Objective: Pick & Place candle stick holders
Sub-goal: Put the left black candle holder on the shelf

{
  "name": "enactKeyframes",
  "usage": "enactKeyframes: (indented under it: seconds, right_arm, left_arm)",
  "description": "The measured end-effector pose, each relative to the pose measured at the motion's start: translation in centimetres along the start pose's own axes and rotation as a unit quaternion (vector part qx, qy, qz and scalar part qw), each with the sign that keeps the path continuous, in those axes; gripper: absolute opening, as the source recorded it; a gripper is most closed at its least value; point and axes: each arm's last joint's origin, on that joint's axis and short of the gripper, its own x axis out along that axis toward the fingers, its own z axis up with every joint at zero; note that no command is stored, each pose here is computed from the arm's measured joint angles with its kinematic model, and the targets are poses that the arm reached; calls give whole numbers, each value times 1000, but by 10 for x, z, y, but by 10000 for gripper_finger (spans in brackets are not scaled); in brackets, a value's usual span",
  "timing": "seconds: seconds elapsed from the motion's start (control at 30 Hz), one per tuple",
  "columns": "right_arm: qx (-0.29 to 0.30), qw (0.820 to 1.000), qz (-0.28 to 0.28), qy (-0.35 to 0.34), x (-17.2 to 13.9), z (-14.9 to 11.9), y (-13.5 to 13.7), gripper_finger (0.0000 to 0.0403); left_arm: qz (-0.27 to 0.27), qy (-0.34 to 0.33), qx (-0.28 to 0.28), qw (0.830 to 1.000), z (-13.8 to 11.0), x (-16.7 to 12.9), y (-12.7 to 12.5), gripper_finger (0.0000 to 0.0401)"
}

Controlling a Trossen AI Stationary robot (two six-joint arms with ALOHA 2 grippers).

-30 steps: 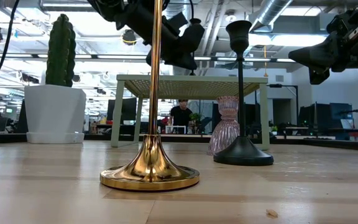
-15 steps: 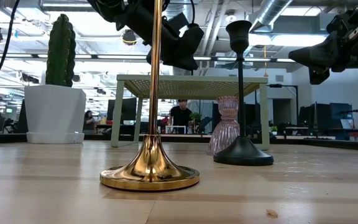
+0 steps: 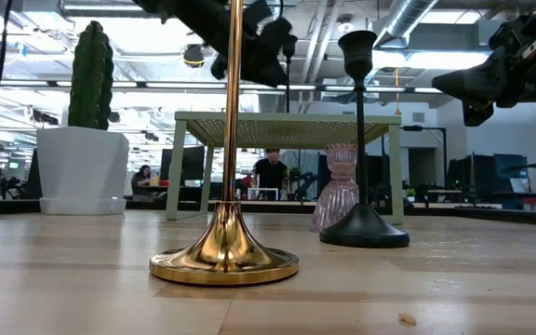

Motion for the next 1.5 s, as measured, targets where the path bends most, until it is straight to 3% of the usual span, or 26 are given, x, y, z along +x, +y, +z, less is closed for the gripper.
enactKeyframes:
  seconds: [0.3, 0.6, 0.7, 0.9, 1.23, 1.5]
  right_arm:
    - [2, 1000, 1, -1, 0, 1, 0, 0]
    - [-6, 999, 5, 45, 10, 17, 8, 0]
    - [-16, 997, -10, 72, 22, 18, 10, 0]
    - [-66, 993, -3, 102, 55, 29, 21, 0]
    - [-145, 977, -8, 157, 125, 52, 34, 0]
    - [-173, 964, -23, 201, 180, 49, 33, 0]
  left_arm:
    - [-55, 45, 19, 997, 3, -46, -11, 105]
    - [-119, 40, 98, 987, 4, -79, -32, 11]
    - [-129, 37, 117, 984, 4, -84, -36, 6]
    - [-124, 48, 122, 984, -17, -94, -26, 3]
    - [-153, -33, 62, 986, -51, -135, 4, 3]
    - [-181, -55, 54, 980, -71, -157, 16, 2]
